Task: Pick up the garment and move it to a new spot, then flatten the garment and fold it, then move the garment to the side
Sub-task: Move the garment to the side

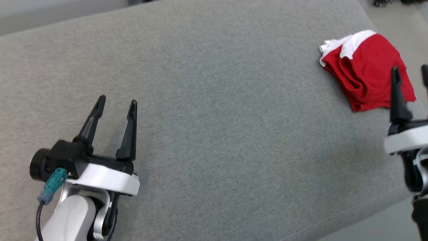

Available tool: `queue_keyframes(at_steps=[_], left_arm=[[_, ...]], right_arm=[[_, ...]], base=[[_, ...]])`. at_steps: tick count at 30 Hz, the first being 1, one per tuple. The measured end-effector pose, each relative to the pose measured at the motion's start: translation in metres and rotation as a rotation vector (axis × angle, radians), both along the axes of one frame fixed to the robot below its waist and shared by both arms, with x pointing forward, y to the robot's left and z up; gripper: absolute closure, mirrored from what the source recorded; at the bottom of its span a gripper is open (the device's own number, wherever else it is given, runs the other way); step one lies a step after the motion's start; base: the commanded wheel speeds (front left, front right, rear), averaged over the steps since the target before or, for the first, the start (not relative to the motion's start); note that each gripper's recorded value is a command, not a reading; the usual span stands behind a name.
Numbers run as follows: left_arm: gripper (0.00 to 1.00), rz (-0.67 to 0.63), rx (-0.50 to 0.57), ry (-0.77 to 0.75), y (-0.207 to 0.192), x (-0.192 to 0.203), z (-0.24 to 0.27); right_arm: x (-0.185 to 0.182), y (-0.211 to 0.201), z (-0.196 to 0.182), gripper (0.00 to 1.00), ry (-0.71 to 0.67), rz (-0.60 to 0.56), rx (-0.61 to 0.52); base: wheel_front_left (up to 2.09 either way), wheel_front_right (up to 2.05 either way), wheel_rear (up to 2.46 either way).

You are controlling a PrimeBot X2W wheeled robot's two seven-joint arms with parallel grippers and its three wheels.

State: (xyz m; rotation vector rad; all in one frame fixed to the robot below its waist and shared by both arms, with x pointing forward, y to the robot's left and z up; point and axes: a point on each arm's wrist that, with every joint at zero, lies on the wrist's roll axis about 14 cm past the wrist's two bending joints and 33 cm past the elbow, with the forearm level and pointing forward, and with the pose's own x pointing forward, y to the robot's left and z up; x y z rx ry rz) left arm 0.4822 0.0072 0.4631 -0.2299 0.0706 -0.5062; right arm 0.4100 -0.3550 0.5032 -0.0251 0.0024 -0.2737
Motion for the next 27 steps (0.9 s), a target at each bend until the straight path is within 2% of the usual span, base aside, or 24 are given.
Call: queue_keyframes(at_steps=[13,27], left_arm=[[0.0,0.23,0.01,-0.008,0.076,-0.04,0.021],[0.0,0.441,0.027,-0.005,0.152,-0.097,0.032]], right_arm=[[-0.004,0.107,0.007,0.0,-0.101,0.198,0.117],[-0.015,0.16,0.022,0.0,-0.102,0.335,0.127]], base=[[0.0,0.0,0.0],[0.0,0.0,0.0]])
